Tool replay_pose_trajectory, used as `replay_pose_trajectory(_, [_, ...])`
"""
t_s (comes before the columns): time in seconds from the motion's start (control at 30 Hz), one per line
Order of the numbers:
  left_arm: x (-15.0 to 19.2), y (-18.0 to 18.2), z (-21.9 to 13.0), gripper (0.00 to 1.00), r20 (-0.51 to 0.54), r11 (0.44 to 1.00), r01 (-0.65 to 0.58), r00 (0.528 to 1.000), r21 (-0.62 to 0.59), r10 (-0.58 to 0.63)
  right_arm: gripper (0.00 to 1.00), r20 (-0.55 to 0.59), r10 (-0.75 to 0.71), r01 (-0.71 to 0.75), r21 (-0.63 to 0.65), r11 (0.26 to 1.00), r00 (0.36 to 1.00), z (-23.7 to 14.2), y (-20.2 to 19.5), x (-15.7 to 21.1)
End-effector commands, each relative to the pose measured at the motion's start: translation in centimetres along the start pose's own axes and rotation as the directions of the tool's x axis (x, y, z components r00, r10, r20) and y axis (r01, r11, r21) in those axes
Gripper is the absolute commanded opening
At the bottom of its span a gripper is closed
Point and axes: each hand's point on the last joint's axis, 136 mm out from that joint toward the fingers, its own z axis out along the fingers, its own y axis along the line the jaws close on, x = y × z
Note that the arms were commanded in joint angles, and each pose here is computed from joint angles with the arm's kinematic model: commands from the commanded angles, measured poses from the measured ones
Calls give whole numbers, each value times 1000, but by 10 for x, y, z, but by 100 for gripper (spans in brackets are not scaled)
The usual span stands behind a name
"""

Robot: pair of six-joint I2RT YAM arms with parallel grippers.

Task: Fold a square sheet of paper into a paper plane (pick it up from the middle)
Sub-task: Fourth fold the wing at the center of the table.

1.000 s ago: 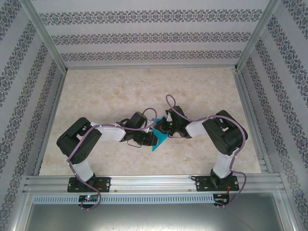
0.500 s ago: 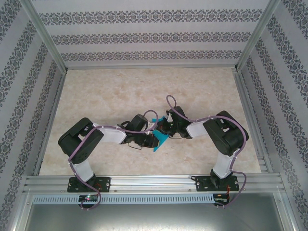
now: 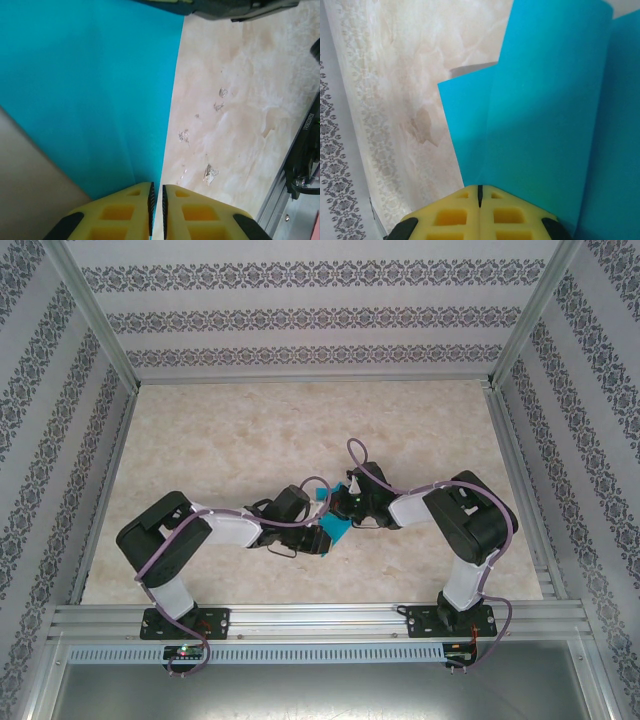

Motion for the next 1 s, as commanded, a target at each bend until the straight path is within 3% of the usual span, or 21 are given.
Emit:
replay_pose_trajectory(0.0, [58,6,5,17,-174,998,51,983,-23,-54,0,8,77,-76,243,967,997,-6,-78,12])
replay_pose_trajectory(0.97, [78,-7,7,15,-244,999,51,969,12,-46,0,3,69,-68,233,970,998,-6,-74,13])
